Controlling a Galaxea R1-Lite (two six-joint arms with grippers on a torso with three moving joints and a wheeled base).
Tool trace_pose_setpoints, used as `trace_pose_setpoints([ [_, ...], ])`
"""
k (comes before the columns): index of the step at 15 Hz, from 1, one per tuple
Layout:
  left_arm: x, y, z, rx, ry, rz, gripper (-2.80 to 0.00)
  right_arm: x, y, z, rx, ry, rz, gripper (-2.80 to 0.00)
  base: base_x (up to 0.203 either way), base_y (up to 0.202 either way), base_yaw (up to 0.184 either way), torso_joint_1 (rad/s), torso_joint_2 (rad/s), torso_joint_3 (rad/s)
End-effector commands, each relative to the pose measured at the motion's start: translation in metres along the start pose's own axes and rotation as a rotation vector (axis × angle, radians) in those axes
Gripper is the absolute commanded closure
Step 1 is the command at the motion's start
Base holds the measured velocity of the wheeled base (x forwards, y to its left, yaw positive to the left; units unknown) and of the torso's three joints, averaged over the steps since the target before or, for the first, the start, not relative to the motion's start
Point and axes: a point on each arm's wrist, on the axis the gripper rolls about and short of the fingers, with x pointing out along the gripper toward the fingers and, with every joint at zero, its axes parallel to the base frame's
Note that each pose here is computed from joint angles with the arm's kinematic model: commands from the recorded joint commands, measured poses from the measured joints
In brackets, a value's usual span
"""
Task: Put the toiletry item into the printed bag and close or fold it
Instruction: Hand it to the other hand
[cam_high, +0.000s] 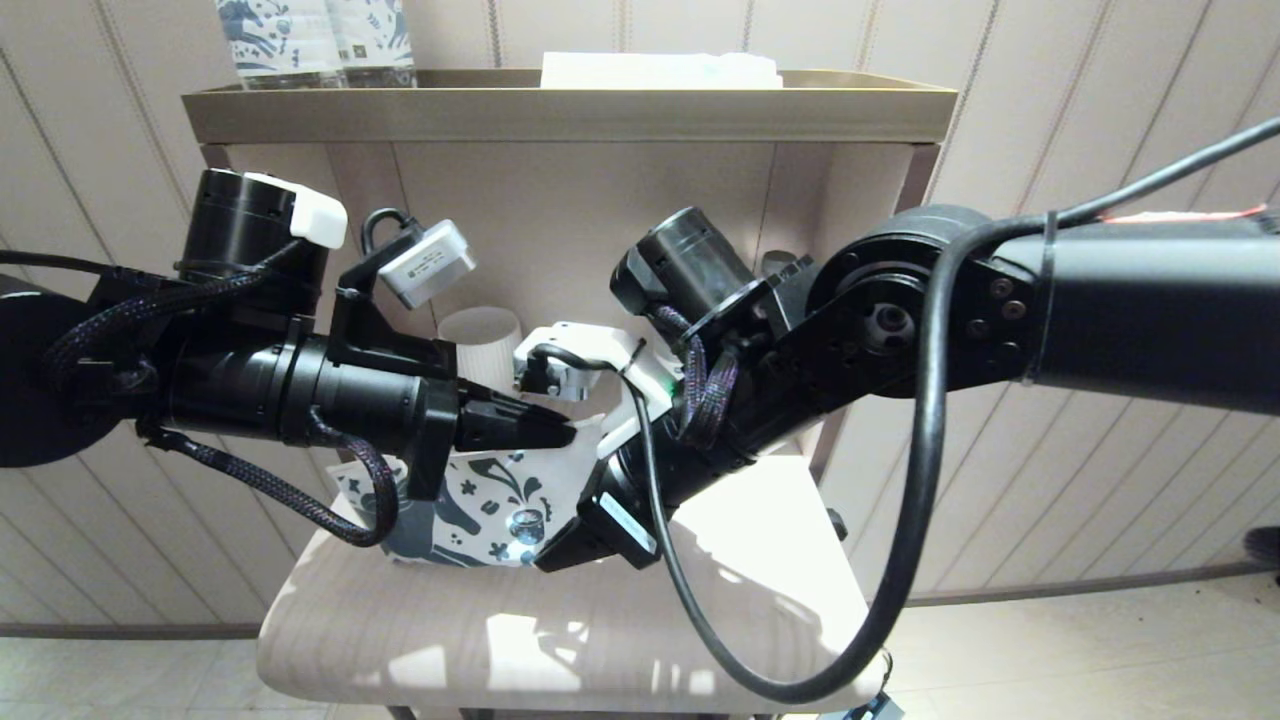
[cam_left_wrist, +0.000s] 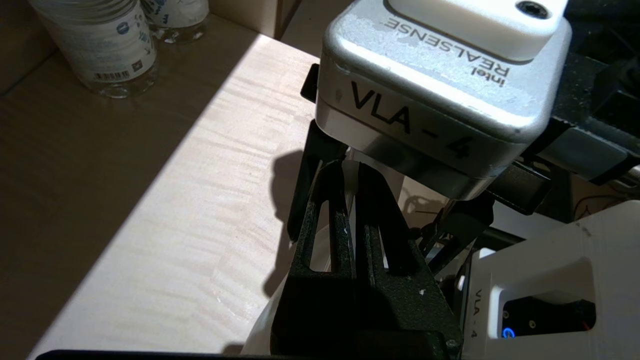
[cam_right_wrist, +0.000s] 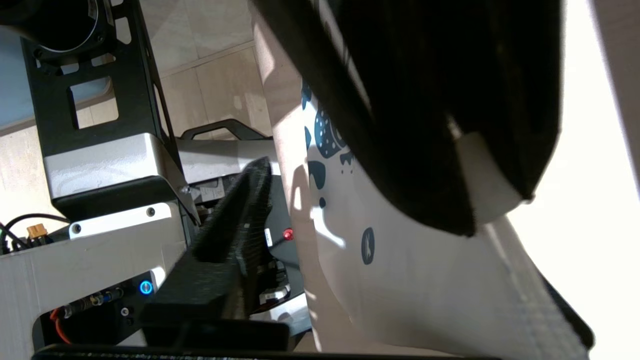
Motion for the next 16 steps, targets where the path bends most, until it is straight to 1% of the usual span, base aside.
trace_pose_setpoints([
  [1,-0.0003,-0.0006,0.0002,0.0,-0.001,-0.005,0.0,0.0013,-0.0003,-0.0003,-0.002,0.001,0.005,-2.8,0.0,0.0,0.0,0.0,0.0,0.0],
  [4,-0.0003,-0.0007,0.0016,-0.001,-0.01,-0.027,0.0,0.003,-0.0016,0.0025,-0.006,-0.01,0.015,-2.8,0.0,0.0,0.0,0.0,0.0,0.0],
  [7,0.0,-0.0008,0.0005,-0.002,-0.009,-0.031,0.0,0.004,-0.0029,0.005,-0.019,-0.02,0.012,-2.8,0.0,0.0,0.0,0.0,0.0,0.0],
  [9,0.001,-0.0003,-0.0015,-0.004,-0.003,-0.034,0.0,0.0025,-0.0032,0.0037,-0.018,-0.011,0.011,-2.8,0.0,0.0,0.0,0.0,0.0,0.0],
  [16,0.0019,-0.0002,-0.0043,-0.012,0.003,-0.038,0.0,0.0041,-0.0041,0.0023,-0.052,-0.002,0.015,-2.8,0.0,0.0,0.0,0.0,0.0,0.0],
])
